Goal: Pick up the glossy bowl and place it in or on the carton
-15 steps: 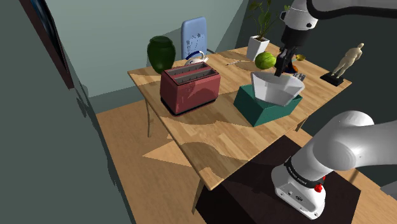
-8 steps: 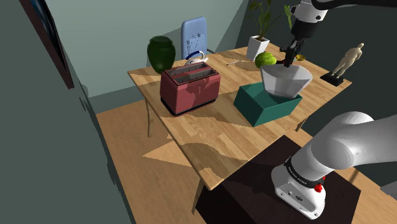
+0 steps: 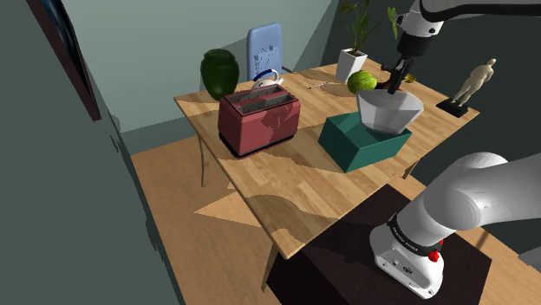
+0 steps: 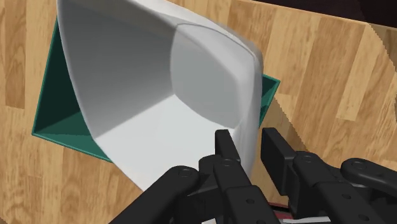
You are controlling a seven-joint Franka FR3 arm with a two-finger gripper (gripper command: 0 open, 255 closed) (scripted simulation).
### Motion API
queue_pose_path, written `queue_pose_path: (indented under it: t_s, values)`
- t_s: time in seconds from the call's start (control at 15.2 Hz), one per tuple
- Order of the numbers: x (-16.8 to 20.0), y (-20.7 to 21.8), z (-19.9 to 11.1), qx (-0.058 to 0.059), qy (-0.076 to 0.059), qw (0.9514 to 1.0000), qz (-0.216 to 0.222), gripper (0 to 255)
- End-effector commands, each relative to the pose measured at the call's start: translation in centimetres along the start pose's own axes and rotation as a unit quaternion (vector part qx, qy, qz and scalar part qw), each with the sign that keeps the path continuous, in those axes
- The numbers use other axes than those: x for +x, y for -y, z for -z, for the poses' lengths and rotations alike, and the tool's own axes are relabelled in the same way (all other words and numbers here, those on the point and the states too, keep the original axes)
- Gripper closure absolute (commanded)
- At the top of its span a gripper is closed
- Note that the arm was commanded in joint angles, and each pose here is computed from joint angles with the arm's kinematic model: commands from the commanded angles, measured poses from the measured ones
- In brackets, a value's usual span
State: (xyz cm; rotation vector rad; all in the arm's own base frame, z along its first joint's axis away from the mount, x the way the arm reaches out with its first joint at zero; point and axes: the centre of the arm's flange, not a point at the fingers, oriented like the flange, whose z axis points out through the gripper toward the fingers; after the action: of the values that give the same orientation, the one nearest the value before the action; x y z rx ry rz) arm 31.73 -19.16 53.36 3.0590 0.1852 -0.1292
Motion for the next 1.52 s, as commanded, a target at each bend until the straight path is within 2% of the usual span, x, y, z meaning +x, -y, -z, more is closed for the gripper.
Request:
queue_pose_path:
  t_s: [0.0,1.12,1.45]
  values:
    - [0.1,0.0,-1.1,-0.001,-0.001,1.0,0.0,255]
    - [0.9,0.6,-10.2,-0.001,-0.001,1.0,0.0,255]
    - [0.9,0.6,-10.2,-0.001,-0.001,1.0,0.0,255]
